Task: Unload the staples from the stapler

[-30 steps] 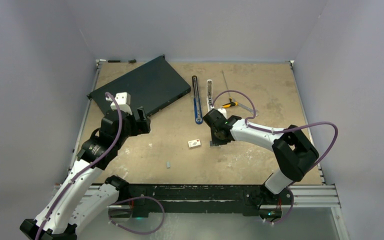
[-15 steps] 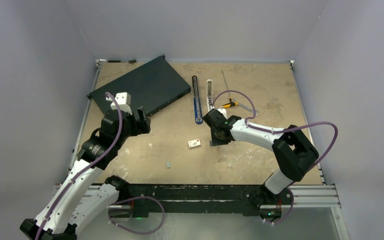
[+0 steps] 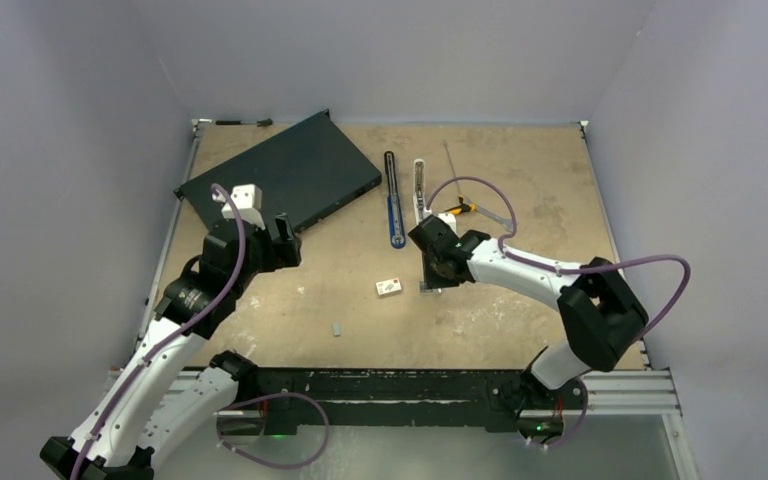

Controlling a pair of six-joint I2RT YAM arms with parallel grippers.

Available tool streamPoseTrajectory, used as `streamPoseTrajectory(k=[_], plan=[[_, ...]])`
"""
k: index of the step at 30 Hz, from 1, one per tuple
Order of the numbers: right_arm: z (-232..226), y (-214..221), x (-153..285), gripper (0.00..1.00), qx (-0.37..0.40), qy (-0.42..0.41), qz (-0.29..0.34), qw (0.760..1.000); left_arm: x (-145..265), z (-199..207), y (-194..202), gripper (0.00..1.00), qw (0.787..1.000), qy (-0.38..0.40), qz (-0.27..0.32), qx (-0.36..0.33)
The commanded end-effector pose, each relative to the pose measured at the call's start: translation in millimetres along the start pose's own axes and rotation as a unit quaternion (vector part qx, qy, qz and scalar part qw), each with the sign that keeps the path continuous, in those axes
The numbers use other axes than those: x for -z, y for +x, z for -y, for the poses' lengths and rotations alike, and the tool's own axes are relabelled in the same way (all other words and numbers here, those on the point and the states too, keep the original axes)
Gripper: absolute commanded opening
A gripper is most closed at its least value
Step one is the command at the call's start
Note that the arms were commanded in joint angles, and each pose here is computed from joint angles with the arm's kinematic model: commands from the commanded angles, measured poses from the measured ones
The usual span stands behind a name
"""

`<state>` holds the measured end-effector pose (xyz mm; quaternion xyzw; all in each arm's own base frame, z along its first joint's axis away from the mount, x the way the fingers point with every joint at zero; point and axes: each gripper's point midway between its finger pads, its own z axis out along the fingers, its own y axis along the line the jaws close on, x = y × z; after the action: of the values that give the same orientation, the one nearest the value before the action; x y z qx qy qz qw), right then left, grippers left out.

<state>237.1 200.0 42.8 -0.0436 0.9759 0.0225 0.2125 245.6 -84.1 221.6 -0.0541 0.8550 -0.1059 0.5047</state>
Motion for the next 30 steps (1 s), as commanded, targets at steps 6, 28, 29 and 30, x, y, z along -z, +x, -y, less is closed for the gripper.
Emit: streamPoseTrajectory(k=[6, 28, 29, 30], plan=[[5.6, -3.0, 14.8, 0.17, -0.008, 0.002, 0.010, 1.000, -1.8, 1.1, -4.1, 0.86, 1.000, 0.005, 0.010, -0.004], [5.2, 10.7, -3.4, 0.07, 0.005, 0.011, -0.023, 1.000, -1.6, 1.0, -4.4, 0.86, 1.000, 0.005, 0.011, -0.004], [4.8, 10.9, -4.1, 0.07, 0.005, 0.010, -0.024, 1.000, -1.8, 1.0, -4.1, 0.86, 1.000, 0.005, 0.010, -0.004], [4.5, 11.0, -4.3, 0.07, 0.005, 0.010, -0.024, 1.000, -1.7, 1.1, -4.1, 0.86, 1.000, 0.006, 0.010, -0.004]])
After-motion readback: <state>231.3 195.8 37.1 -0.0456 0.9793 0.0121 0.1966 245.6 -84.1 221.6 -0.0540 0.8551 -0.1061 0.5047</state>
